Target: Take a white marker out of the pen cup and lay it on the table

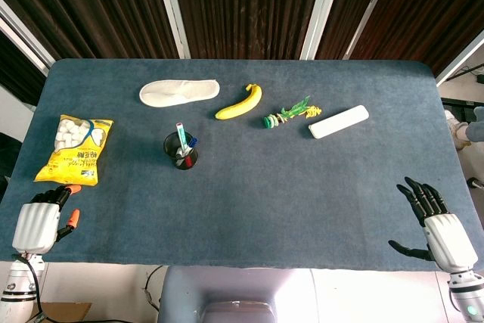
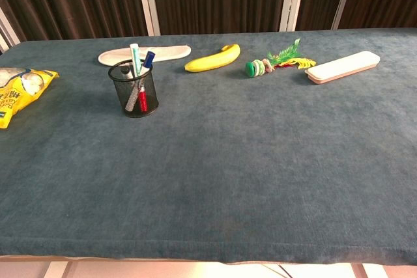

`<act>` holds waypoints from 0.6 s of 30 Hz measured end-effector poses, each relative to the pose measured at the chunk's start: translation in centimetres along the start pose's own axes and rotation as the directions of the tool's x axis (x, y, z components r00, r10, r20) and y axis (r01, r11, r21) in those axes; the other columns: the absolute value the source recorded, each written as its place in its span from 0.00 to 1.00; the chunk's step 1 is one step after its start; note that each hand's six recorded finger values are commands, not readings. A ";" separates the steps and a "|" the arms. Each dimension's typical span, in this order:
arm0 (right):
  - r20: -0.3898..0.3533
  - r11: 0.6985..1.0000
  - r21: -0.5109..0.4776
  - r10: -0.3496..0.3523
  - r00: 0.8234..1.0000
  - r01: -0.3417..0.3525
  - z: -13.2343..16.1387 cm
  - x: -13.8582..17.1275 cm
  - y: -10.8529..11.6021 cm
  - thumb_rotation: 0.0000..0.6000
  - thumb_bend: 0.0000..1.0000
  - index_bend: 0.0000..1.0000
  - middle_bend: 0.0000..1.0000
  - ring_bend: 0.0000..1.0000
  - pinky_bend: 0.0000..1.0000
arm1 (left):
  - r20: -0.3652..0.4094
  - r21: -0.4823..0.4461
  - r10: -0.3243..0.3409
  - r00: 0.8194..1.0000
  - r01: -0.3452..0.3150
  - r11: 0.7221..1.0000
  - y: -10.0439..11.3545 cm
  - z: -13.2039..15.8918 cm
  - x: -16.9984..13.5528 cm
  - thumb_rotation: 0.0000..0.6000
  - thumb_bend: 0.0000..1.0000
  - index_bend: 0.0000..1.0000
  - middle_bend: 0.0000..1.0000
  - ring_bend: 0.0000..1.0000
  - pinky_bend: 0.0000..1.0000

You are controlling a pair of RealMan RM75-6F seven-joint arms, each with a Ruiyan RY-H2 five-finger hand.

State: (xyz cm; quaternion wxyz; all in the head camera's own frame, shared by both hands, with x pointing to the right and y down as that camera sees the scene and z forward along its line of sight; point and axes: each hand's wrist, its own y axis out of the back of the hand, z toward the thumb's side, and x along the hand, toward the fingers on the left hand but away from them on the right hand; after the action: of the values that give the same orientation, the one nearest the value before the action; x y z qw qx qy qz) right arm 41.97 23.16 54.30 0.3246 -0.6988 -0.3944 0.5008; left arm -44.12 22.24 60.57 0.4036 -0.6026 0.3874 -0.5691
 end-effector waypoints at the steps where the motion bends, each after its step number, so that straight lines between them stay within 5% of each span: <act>1: -0.001 1.000 0.000 0.001 1.000 -0.001 0.0 0.0 0.0 1.00 0.23 0.06 0.05 0.01 0.13 | 0.000 -0.001 -0.001 1.000 0.001 1.000 0.0 0.0 0.0 1.00 0.40 0.31 0.31 0.37 0.44; 13: 0.001 1.000 0.003 -0.015 1.000 0.015 0.1 0.3 0.3 1.00 0.23 0.06 0.05 0.02 0.13 | -0.013 -0.005 0.000 1.000 0.000 1.000 -0.2 0.0 0.3 1.00 0.40 0.30 0.33 0.38 0.49; 18: 0.006 1.000 0.005 -0.013 1.000 0.013 0.0 0.4 0.3 1.00 0.23 0.06 0.05 0.01 0.13 | -0.039 -0.013 0.023 0.999 -0.024 1.000 -0.2 0.3 0.6 1.00 0.40 0.27 0.54 0.61 0.70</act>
State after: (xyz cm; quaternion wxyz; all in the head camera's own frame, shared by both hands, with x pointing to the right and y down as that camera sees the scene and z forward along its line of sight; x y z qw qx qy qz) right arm 42.14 23.37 53.89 0.3286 -0.6938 -0.3987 0.5017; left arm -43.82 21.76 61.03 0.3986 -0.5897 0.4062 -0.5730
